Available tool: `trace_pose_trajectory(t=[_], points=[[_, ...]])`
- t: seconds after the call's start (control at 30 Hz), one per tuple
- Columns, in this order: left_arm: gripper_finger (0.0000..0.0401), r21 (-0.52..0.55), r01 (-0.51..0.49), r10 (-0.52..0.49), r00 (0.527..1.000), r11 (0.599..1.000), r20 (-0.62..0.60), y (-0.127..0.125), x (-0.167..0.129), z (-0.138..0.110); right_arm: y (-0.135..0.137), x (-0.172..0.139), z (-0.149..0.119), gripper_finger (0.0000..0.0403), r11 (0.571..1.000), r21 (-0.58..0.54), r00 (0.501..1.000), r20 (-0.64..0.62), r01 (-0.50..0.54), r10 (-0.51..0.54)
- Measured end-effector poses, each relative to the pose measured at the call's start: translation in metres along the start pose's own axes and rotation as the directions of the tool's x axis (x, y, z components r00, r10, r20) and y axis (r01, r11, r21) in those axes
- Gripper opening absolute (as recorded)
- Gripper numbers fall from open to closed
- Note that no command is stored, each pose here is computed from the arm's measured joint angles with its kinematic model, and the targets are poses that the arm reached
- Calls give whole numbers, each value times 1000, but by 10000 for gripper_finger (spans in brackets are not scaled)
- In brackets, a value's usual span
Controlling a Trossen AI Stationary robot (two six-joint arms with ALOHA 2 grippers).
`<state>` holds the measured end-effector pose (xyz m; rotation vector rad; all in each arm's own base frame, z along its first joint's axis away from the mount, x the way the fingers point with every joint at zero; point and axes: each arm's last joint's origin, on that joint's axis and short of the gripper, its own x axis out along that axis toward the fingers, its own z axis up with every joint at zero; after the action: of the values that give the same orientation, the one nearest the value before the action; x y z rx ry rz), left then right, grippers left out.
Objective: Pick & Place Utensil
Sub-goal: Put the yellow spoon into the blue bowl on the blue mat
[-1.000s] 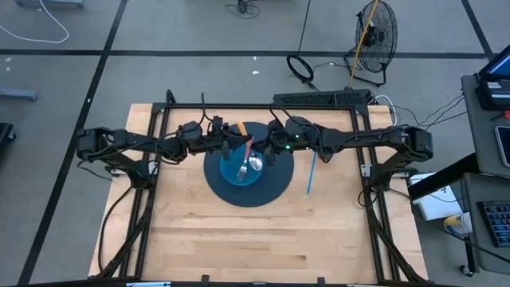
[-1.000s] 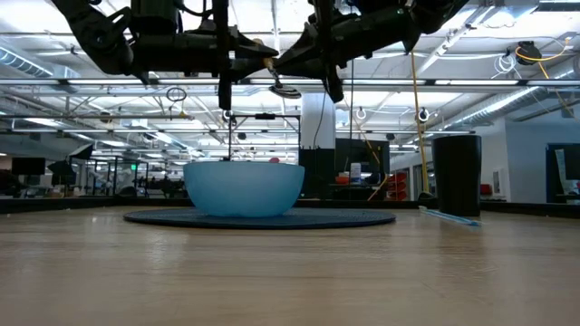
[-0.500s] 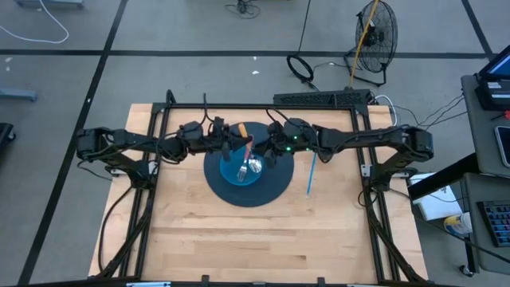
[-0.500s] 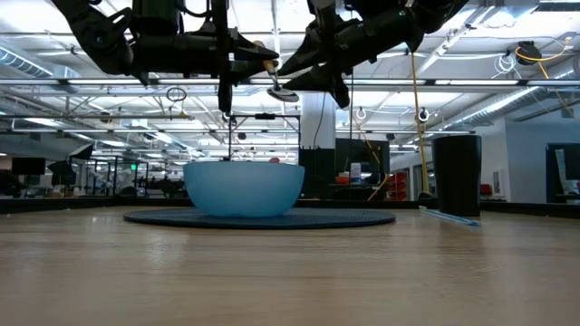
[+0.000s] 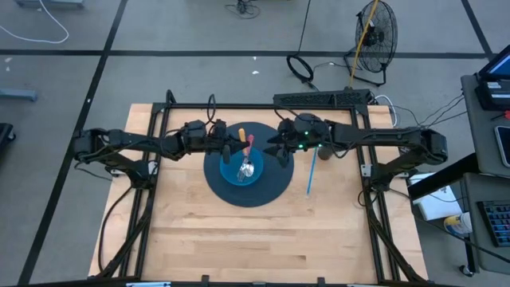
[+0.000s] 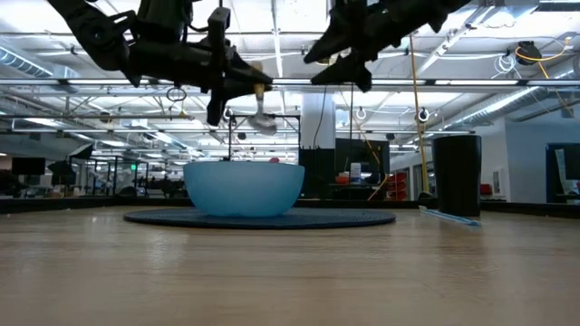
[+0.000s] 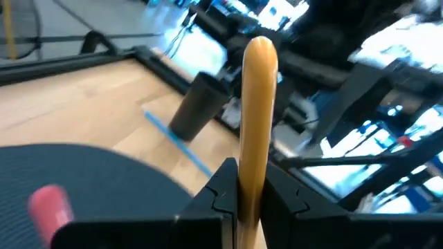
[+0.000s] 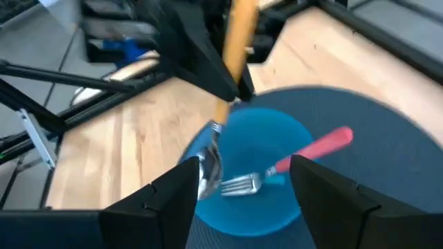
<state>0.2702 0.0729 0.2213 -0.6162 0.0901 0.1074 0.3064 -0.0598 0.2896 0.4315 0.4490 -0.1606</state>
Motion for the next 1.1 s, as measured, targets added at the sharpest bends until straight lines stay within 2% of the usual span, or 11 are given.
trace_pose_trajectory(t=[0.23,0.43,0.57,0.77,1.1], points=[[31,38,-109,113,986,993,-120,10,-11,-4,8,-32,4,219,998,-58,1000,24,-16,18],[31,79,-132,142,981,988,-133,13,-12,-5,15,-63,-1,215,994,-94,996,77,-48,55],[31,106,-169,181,977,980,-117,15,-12,-4,16,-85,-10,216,997,-65,991,129,-32,40],[31,82,-232,242,959,969,-147,25,-9,-10,16,-111,-32,212,1000,-16,980,197,10,-6],[31,44,-241,245,949,970,-198,37,2,-24,21,-131,-48,207,1000,-1,959,284,26,-24]])
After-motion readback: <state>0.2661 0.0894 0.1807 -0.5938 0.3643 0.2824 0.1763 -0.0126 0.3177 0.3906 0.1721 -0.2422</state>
